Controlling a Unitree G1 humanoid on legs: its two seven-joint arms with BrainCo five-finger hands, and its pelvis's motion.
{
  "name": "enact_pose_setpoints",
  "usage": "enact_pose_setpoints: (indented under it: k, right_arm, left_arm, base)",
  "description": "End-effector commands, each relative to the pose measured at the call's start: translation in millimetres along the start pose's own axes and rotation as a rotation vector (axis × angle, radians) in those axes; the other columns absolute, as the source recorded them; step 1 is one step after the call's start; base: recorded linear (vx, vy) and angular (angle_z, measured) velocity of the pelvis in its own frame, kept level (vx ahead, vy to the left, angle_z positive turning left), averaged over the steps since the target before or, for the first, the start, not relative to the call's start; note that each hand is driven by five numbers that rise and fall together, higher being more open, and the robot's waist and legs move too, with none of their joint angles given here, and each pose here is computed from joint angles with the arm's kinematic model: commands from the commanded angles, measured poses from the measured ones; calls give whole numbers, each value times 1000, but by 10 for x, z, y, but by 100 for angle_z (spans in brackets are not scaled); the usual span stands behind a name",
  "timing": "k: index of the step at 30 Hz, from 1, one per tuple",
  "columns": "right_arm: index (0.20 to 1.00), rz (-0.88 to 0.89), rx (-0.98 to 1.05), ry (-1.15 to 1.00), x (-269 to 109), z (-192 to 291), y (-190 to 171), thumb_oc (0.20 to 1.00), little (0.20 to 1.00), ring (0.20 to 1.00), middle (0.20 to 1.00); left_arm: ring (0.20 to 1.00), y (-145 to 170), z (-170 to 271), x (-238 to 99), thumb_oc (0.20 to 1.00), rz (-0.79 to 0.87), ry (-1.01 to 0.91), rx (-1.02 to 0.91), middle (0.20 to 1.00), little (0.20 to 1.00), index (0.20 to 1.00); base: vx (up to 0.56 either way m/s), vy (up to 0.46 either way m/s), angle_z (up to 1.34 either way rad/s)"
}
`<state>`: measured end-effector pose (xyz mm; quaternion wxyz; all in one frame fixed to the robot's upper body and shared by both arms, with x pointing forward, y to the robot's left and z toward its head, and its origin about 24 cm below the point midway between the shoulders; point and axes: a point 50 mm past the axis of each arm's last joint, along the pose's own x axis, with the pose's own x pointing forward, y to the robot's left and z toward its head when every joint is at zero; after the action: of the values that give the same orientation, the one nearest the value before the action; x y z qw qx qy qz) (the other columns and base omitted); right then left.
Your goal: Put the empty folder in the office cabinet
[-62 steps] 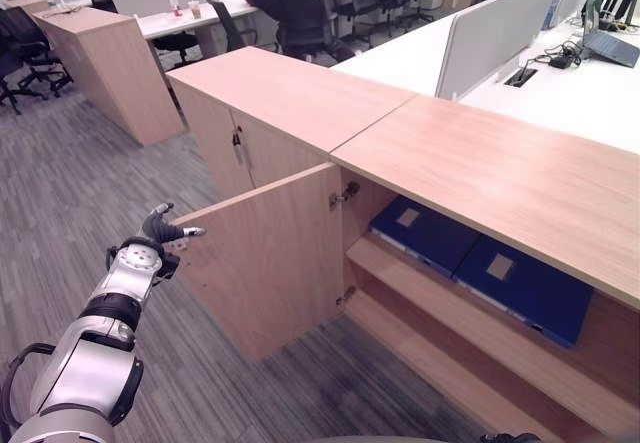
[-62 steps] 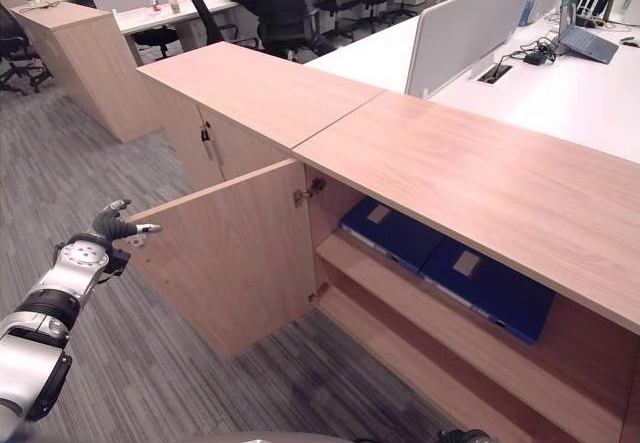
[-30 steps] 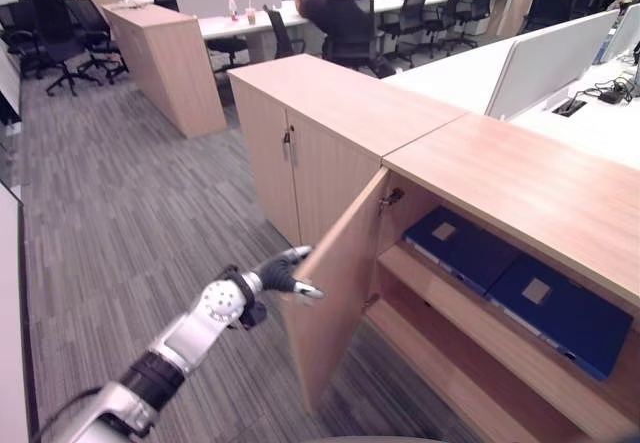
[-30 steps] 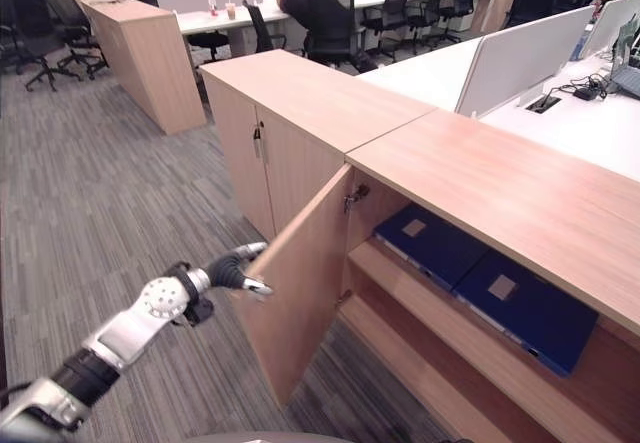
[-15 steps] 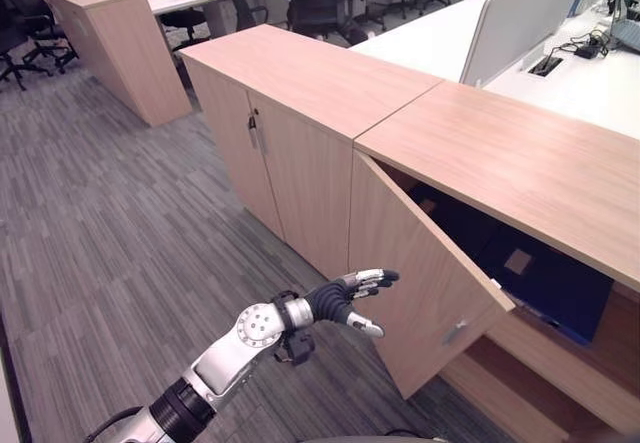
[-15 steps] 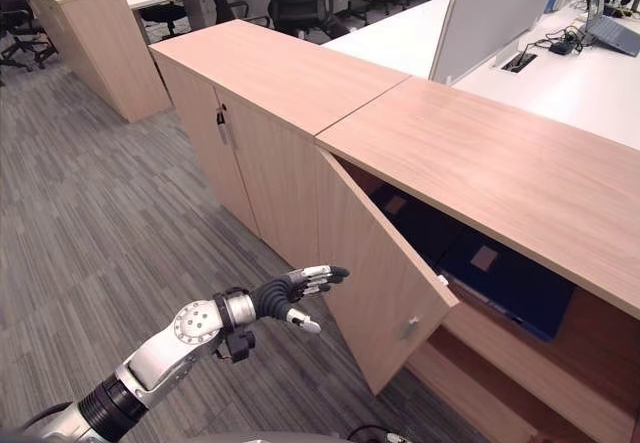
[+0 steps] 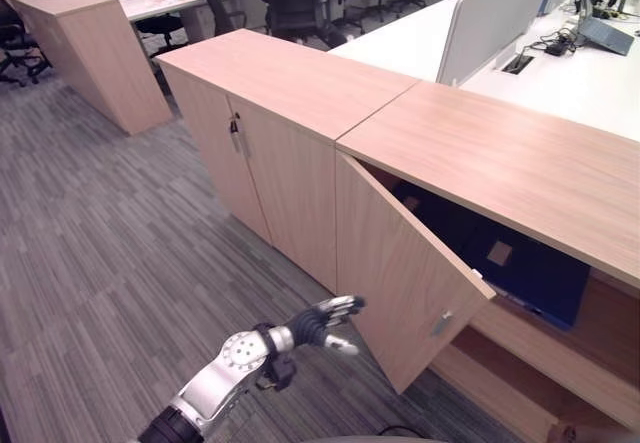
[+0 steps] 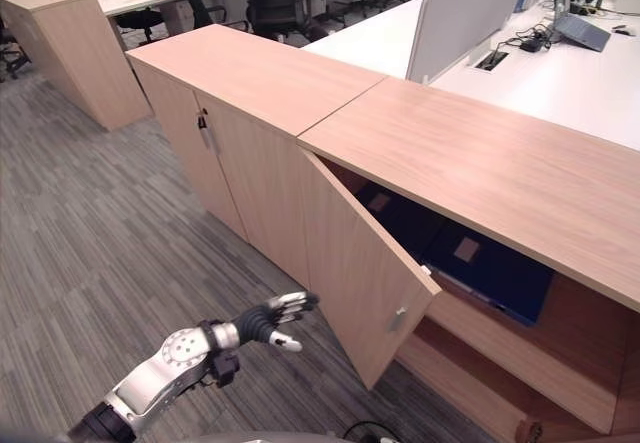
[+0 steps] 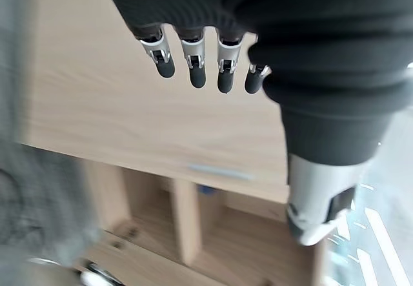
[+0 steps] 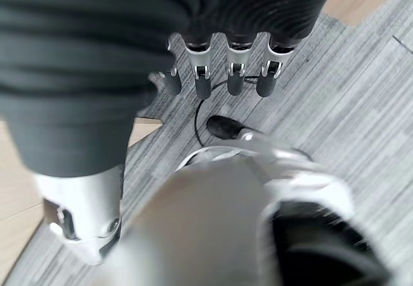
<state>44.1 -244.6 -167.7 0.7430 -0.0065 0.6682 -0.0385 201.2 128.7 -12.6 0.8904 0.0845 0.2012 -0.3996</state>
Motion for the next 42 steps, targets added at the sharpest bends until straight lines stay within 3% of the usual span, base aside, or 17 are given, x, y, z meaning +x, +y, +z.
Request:
enact_pose_setpoints:
  k: [1, 8, 14, 20, 23, 30, 32, 34, 42]
  right_arm:
    - [1000, -30, -52, 63, -17, -77, -85, 1000, 1000, 1000, 1000]
    - [1000, -109, -39, -12, -72, 186, -312, 1000, 1000, 1000, 1000]
    - [1000, -146, -71, -64, -105, 339, -396, 1000, 1000, 1000, 1000]
    - [1000, -95, -53, -60, -48, 259, -199, 1000, 1000, 1000, 1000]
    - [1000, -52, 47, -109, -19, 360, -30, 1000, 1000, 1000, 1000]
    - [1000, 22, 111, -189, -4, 573, 233, 1000, 1000, 1000, 1000]
    - [1000, -32, 145, -100, -2, 267, 20, 1000, 1000, 1000, 1000]
    - [1000, -90, 175, -125, -46, 420, -153, 1000, 1000, 1000, 1000]
    - [1000, -41, 117, -89, -5, 333, 15, 1000, 1000, 1000, 1000]
  left_arm:
    - [1000, 137, -144, -95, 1000, 89, 31, -16, 1000, 1000, 1000]
    - [1000, 91, -798, -253, 1000, 236, 220, -258, 1000, 1000, 1000]
    - [1000, -22, -1340, -363, 1000, 476, 379, -490, 1000, 1000, 1000]
    - [1000, -456, -1874, -462, 1000, 477, 677, -613, 1000, 1000, 1000]
    - [1000, -642, -2095, -613, 1000, 579, 834, -748, 1000, 1000, 1000]
    - [1000, -642, -2222, -876, 1000, 660, 959, -772, 1000, 1000, 1000]
    - [1000, -621, -2207, -846, 1000, 681, 933, -791, 1000, 1000, 1000]
    - [1000, -587, -2176, -789, 1000, 643, 920, -749, 1000, 1000, 1000]
    - [1000, -575, -2246, -981, 1000, 681, 981, -763, 1000, 1000, 1000]
  base:
    - [-51, -172, -13]
    - [-33, -64, -40]
    - [18, 87, -91]
    - [18, 158, -73]
    - [-113, 244, -46]
    - [-121, 125, -76]
    - [-98, 85, -80]
    - [-19, 52, -121]
    - [18, -105, -64]
